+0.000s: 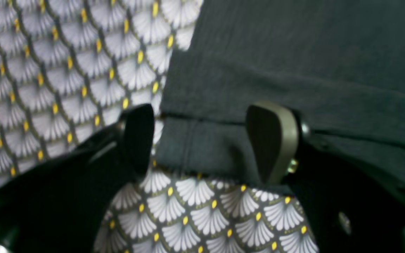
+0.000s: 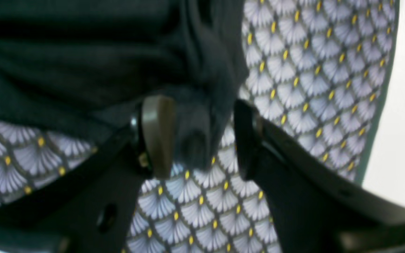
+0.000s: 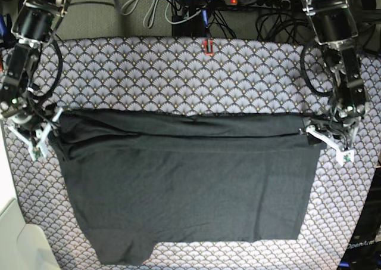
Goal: Fold the T-shirt properly
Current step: 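Lower the folded edge and open both grippers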
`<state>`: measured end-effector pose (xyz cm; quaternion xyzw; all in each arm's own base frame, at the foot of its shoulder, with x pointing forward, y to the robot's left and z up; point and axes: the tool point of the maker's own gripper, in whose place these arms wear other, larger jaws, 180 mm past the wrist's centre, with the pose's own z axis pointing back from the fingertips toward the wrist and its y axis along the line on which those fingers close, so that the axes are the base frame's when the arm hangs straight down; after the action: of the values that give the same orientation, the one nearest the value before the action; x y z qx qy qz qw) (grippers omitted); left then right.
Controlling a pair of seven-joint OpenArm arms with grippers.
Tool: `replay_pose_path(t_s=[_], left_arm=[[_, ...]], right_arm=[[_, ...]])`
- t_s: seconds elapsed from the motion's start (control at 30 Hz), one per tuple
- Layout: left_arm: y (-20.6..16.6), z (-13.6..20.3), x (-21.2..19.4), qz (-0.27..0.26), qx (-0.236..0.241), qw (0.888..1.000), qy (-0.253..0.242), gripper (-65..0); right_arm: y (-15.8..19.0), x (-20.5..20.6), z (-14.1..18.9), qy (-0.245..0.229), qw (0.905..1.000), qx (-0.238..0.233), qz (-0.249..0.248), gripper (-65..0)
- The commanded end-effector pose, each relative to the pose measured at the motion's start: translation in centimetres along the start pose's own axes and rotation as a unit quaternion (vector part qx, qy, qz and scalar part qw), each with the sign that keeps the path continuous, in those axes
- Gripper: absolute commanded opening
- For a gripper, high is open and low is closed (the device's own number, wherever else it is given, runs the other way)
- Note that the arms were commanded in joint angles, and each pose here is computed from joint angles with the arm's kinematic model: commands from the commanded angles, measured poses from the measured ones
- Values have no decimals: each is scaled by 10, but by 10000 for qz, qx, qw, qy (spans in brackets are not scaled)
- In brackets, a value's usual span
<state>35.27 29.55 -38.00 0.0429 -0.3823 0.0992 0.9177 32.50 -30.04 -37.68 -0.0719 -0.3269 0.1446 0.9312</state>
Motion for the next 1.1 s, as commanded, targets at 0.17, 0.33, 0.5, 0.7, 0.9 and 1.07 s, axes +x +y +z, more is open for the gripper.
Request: replay_pose_path(t_s=[0.17, 0.33, 0.5, 0.7, 0.9, 1.07], left_arm=[[9, -3, -8, 27, 69, 9999, -117, -217], [11, -10, -20, 98, 84, 9999, 60, -217], [13, -11, -19, 122, 113, 9998, -89, -217], [14, -20, -39, 209, 104, 9995, 193, -220], [10, -21, -36, 420, -56, 9991, 67, -376], [9, -21, -36, 489, -106, 9987, 86, -650]], right_arm=[[-5, 5, 5, -188, 9998, -11, -41, -362], [-5, 6, 6, -216, 9997, 15, -63, -362], [-5, 6, 6, -214, 9998, 9, -58, -362], [-5, 5, 6, -204, 9998, 8, -58, -362], [-7, 5, 6, -200, 9998, -3, -49, -362], [-4, -2, 3, -106, 9999, 45, -86, -362]])
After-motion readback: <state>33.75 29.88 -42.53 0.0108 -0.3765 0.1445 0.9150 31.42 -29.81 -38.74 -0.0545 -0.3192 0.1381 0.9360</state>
